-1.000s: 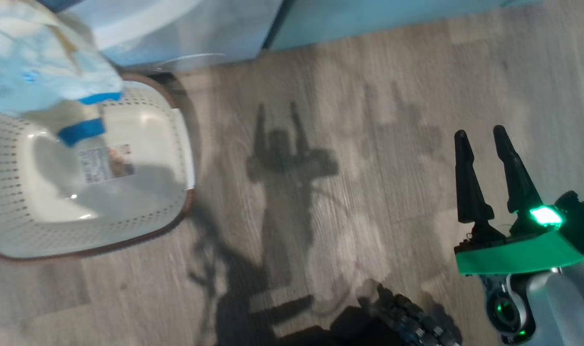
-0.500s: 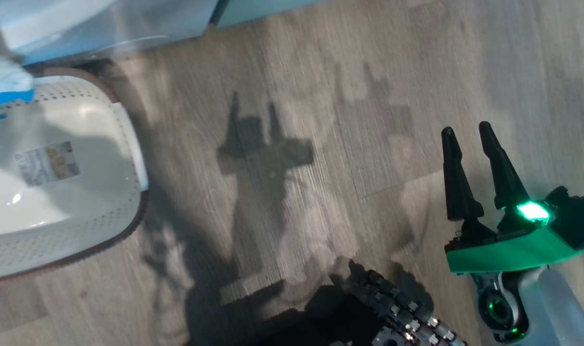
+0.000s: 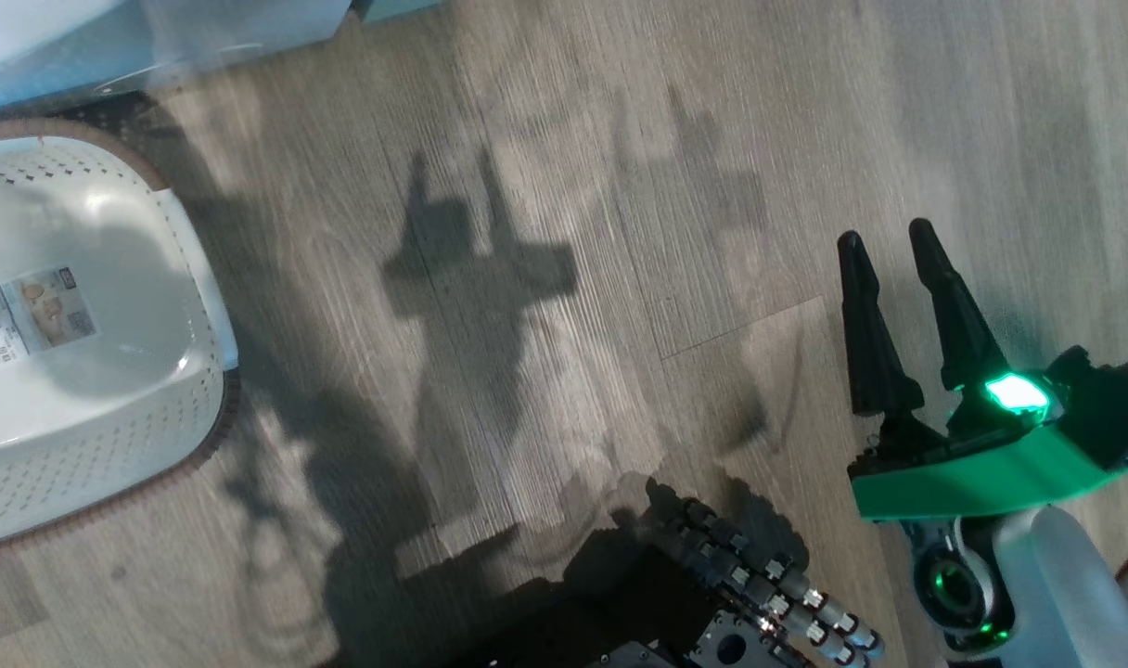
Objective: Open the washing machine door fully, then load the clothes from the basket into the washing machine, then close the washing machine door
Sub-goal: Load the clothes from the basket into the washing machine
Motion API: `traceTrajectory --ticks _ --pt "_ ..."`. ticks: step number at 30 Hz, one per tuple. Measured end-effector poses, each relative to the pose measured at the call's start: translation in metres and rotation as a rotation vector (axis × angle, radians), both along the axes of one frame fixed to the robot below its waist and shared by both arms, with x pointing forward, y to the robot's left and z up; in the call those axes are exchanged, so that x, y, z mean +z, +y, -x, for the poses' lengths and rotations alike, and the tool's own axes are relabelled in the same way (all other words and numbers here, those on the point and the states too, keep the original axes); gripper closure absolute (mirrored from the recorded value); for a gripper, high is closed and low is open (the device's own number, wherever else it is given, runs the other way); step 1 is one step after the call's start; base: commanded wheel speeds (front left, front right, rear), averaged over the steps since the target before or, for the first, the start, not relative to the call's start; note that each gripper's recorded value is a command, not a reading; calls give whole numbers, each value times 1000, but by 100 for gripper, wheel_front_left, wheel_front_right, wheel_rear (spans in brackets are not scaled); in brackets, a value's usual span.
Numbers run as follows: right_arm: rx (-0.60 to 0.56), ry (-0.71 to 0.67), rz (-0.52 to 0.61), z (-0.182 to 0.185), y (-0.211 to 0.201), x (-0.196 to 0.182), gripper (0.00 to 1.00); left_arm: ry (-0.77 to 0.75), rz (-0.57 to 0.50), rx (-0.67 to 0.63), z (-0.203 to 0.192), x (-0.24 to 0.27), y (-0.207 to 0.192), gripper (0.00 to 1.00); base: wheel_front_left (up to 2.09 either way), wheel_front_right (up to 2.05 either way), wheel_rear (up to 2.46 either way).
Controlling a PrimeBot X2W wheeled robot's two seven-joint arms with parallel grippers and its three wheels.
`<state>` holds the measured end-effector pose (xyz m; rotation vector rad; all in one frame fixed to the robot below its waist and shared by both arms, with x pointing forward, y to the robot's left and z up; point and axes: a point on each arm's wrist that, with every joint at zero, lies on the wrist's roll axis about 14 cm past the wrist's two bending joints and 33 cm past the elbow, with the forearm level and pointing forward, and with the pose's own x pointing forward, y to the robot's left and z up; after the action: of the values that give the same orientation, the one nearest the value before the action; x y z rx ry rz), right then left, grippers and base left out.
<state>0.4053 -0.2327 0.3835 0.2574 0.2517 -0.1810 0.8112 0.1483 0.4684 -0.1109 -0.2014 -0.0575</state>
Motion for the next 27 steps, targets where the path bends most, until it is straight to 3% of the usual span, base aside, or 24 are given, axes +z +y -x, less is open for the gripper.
traceTrajectory --ticks 10,11,13,14,27 --pt "14 -4 -19 -6 5 -4 0 231 -15 -9 1 -57 4 100 0 0 0" --pt "16 -5 -22 -6 6 -4 0 255 -12 -12 2 -62 3 95 0 0 0" --pt "22 -9 -26 -8 8 -4 0 287 -15 -21 5 -69 0 4 0 0 0" --pt "24 -12 -28 -9 9 -4 0 291 -13 -24 6 -70 0 0 0 0 0" --pt "55 -78 -24 -24 14 12 0 270 -69 -49 35 -66 -1 0 0 0 0"
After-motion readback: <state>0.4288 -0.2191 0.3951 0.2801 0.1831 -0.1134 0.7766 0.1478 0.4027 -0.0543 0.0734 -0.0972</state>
